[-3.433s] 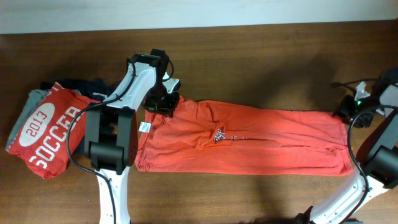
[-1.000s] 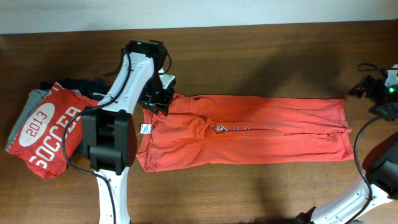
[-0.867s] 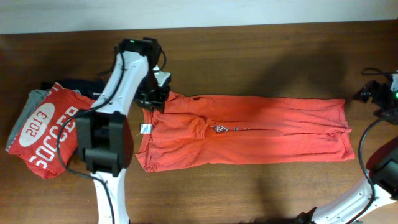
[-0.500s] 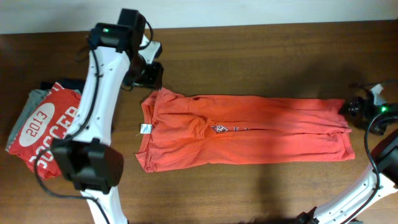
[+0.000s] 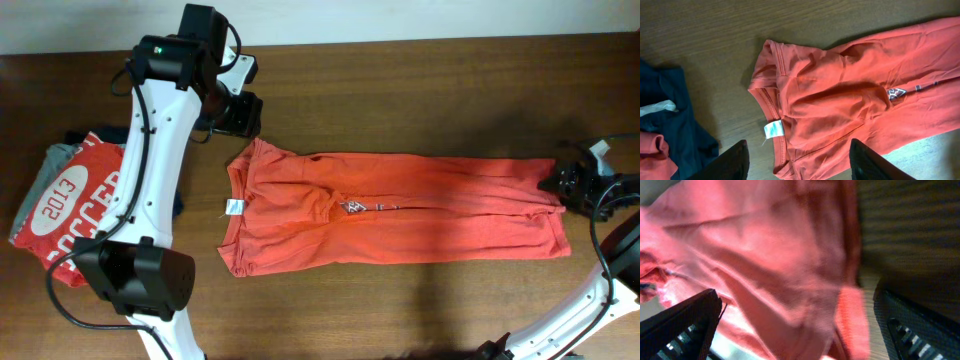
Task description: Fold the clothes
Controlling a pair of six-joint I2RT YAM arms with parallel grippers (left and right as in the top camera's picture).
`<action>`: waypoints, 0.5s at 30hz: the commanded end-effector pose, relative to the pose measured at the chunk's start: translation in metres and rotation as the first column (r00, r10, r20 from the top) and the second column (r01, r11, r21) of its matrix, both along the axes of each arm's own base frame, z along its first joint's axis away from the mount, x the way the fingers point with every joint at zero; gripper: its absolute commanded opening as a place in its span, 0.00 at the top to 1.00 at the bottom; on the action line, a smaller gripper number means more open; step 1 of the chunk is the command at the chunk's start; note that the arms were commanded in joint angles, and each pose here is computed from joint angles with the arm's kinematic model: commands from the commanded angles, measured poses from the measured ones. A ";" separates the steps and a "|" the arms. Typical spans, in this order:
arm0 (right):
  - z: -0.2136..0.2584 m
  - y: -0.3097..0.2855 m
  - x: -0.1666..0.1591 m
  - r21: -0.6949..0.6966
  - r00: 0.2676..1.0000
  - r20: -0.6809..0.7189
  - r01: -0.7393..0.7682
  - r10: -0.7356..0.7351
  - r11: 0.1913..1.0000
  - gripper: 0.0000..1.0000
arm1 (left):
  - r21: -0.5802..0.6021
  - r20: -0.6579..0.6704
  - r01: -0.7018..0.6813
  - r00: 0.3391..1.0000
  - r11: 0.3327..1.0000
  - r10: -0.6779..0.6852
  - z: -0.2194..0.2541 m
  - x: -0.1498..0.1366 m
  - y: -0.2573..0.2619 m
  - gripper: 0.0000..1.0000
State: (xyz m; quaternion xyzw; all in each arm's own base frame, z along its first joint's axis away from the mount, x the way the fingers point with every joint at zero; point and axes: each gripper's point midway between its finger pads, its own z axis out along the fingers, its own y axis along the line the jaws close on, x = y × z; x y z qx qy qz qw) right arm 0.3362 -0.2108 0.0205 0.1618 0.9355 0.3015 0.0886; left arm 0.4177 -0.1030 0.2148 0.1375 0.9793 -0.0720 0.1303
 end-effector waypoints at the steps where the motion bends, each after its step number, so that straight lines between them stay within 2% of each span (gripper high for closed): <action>1: -0.046 0.020 -0.030 0.086 0.990 -0.131 -0.032 0.043 0.996 0.02 | 0.006 0.029 0.007 1.000 1.000 -0.008 0.009 0.001 0.003 0.35; 3: -0.046 0.023 -0.035 0.102 0.989 -0.145 -0.026 0.041 0.994 0.03 | 0.006 0.032 0.007 0.999 1.000 -0.007 0.009 0.002 0.003 0.35; 9: -0.052 0.030 -0.044 0.122 0.984 -0.174 -0.025 0.046 0.992 0.12 | 0.013 0.045 0.040 0.998 0.999 -0.040 0.010 0.003 0.002 0.35; 15: -0.063 0.017 -0.045 0.048 0.973 -0.230 0.027 -0.015 0.998 0.31 | 0.013 0.044 0.040 0.998 0.999 -0.040 0.010 0.003 0.002 0.35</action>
